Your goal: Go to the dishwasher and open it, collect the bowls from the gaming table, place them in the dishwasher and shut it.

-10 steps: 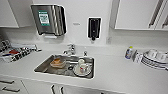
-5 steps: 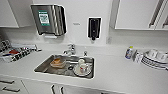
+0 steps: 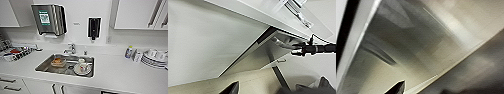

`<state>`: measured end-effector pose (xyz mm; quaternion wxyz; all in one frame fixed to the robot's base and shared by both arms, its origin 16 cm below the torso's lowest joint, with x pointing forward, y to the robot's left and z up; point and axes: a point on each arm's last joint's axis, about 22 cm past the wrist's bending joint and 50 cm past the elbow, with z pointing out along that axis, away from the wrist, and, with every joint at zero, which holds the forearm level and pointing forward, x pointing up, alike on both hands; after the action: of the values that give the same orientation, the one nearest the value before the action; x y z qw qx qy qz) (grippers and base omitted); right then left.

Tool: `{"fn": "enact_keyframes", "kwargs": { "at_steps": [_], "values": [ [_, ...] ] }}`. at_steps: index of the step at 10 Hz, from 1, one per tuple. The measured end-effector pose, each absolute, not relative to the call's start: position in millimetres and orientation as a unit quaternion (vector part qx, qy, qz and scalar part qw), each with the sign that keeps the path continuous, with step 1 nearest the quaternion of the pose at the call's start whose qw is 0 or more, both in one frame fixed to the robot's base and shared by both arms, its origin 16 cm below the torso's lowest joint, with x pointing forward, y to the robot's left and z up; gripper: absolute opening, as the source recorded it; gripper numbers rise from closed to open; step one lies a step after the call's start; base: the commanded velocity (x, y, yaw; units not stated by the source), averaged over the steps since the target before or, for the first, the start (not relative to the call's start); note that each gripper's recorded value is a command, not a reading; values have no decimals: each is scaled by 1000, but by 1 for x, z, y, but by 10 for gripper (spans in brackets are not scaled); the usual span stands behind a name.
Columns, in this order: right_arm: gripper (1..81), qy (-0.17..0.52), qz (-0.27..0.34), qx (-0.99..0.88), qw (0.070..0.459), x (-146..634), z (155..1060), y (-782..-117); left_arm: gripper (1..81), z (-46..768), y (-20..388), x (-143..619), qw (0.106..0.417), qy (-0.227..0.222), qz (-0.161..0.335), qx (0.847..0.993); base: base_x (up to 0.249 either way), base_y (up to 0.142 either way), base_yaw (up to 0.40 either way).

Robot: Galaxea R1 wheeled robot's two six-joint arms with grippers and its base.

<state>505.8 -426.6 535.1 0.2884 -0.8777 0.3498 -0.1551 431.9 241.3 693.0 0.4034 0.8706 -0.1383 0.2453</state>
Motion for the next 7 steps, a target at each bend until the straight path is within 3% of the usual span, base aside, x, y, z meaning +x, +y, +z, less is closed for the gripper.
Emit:
{"fn": "enact_keyframes", "kwargs": {
  "at_steps": [7],
  "values": [
    [811,357,-114,-884,281,479,515,-416,811,694,239,432,405,-139,246,869,-67,0,0]
  ]
}}
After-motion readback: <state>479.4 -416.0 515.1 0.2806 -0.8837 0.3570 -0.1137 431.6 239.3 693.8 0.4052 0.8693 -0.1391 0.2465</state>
